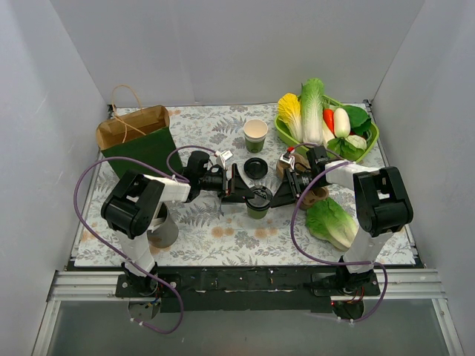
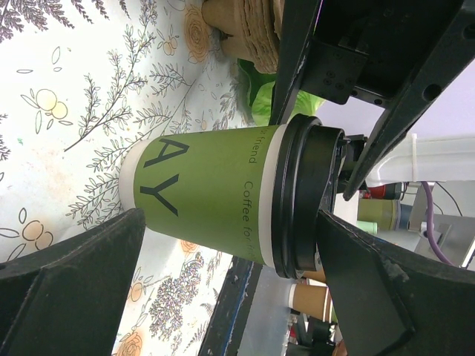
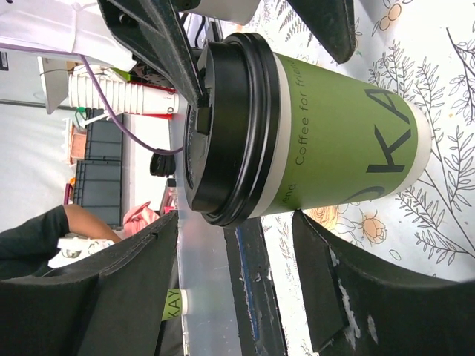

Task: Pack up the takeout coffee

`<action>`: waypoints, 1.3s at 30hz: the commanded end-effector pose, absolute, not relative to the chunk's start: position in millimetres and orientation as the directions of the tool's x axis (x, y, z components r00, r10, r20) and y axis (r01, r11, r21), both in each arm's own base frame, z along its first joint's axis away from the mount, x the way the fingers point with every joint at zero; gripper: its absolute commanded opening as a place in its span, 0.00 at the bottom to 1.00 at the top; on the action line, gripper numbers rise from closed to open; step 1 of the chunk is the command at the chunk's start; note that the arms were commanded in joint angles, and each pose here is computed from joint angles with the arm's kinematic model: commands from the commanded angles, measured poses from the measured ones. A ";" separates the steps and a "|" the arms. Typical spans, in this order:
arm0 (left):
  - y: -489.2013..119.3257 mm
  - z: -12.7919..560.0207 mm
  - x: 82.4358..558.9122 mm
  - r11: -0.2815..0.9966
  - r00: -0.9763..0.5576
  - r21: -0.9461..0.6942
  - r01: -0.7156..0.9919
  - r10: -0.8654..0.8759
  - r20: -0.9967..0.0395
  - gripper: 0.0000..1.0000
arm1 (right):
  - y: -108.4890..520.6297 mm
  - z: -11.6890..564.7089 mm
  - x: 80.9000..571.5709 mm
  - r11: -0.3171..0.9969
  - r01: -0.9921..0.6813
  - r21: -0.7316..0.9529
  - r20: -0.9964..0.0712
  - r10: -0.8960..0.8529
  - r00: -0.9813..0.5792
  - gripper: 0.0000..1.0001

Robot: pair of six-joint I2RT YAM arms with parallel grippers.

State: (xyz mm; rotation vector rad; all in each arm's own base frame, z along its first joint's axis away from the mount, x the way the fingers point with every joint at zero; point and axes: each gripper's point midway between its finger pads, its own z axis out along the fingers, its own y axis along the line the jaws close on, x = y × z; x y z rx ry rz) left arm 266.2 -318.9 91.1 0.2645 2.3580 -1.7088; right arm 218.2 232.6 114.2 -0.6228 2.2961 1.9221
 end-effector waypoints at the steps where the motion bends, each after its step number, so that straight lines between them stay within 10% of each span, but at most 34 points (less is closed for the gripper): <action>1: -315.5 78.4 273.2 0.357 -0.958 -0.895 0.267 0.002 -0.285 0.98 | 234.1 113.5 225.2 0.132 -0.364 0.922 -0.324 -0.250 -0.912 0.70; 39: -310.9 77.9 276.9 0.366 -0.969 -0.903 0.225 -0.016 -0.248 0.98 | 221.8 45.2 211.5 0.383 0.117 0.916 0.163 -0.089 -0.983 0.54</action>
